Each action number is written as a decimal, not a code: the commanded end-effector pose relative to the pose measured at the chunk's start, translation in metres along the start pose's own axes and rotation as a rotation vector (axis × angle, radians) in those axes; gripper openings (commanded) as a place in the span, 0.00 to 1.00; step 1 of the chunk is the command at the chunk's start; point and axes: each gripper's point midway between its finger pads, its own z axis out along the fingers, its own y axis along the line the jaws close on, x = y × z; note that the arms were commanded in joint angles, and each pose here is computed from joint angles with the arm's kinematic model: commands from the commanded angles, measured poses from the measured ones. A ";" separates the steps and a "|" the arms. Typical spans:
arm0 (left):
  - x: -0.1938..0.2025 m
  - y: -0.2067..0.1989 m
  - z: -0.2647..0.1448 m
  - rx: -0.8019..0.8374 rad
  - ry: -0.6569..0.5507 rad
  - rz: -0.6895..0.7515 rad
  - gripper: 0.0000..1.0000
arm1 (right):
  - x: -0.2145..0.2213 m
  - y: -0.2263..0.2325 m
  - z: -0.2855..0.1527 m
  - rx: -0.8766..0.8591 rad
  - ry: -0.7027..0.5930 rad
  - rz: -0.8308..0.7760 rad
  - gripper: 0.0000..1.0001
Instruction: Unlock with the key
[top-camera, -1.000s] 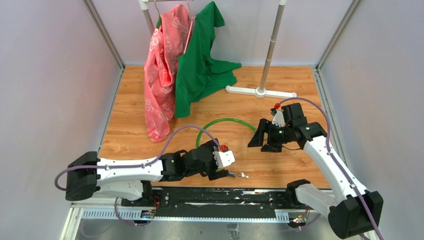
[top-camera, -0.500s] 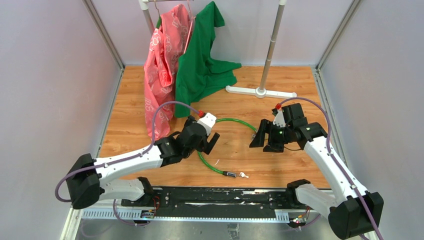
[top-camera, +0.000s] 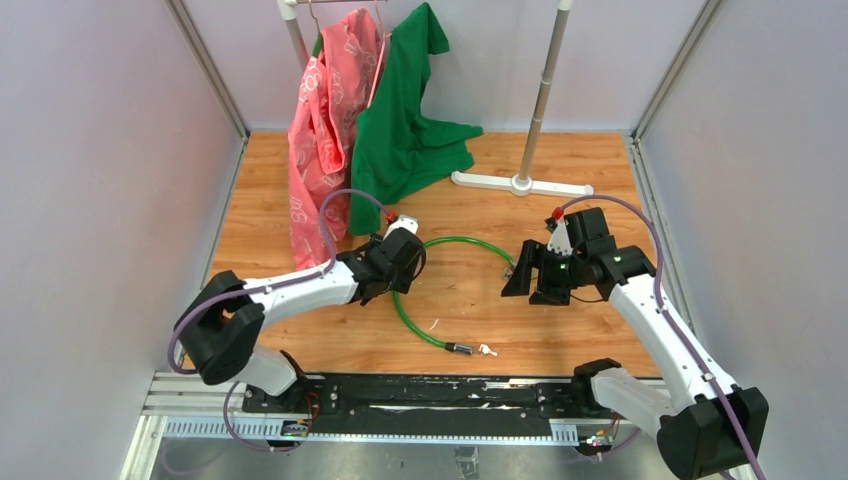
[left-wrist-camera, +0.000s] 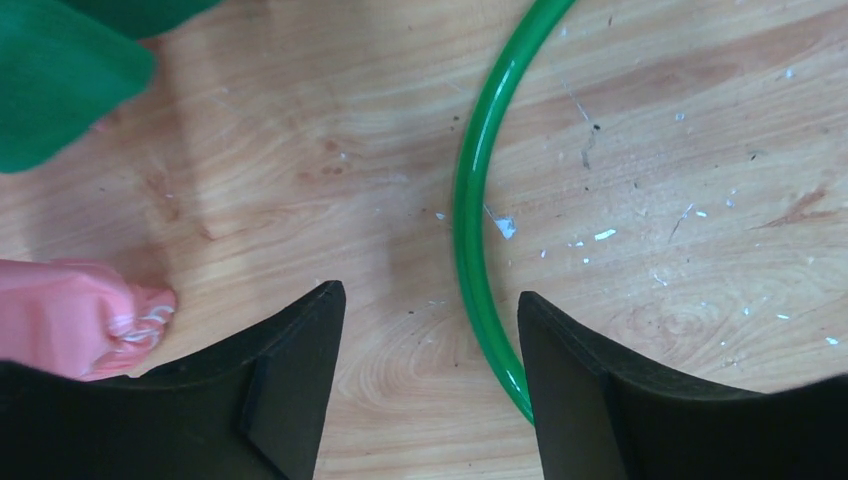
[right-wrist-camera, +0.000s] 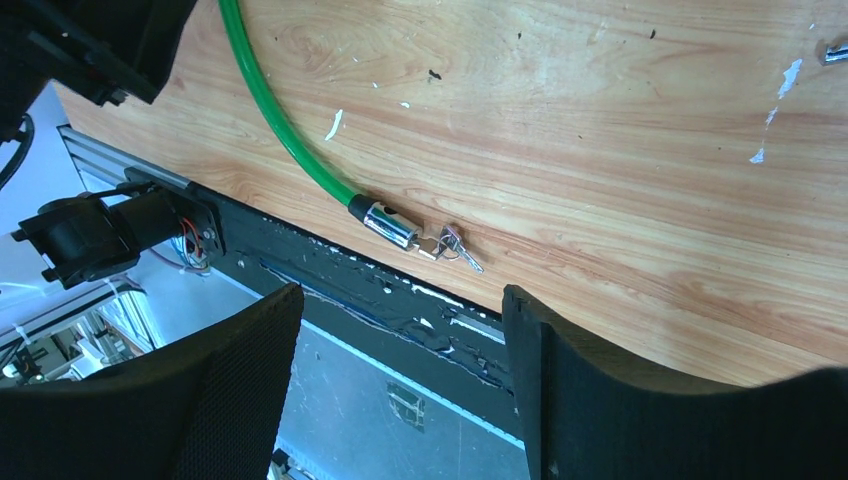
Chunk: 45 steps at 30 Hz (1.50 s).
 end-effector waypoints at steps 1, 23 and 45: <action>0.005 -0.011 0.010 0.020 0.042 -0.047 0.66 | 0.000 -0.006 -0.004 0.029 -0.006 -0.008 0.75; 0.050 -0.015 0.046 -0.034 0.129 -0.066 0.18 | 0.001 -0.014 0.001 0.057 0.017 -0.020 0.75; -0.021 -0.018 0.039 -0.019 -0.035 0.027 0.08 | 0.003 -0.027 0.001 0.103 -0.003 -0.061 0.74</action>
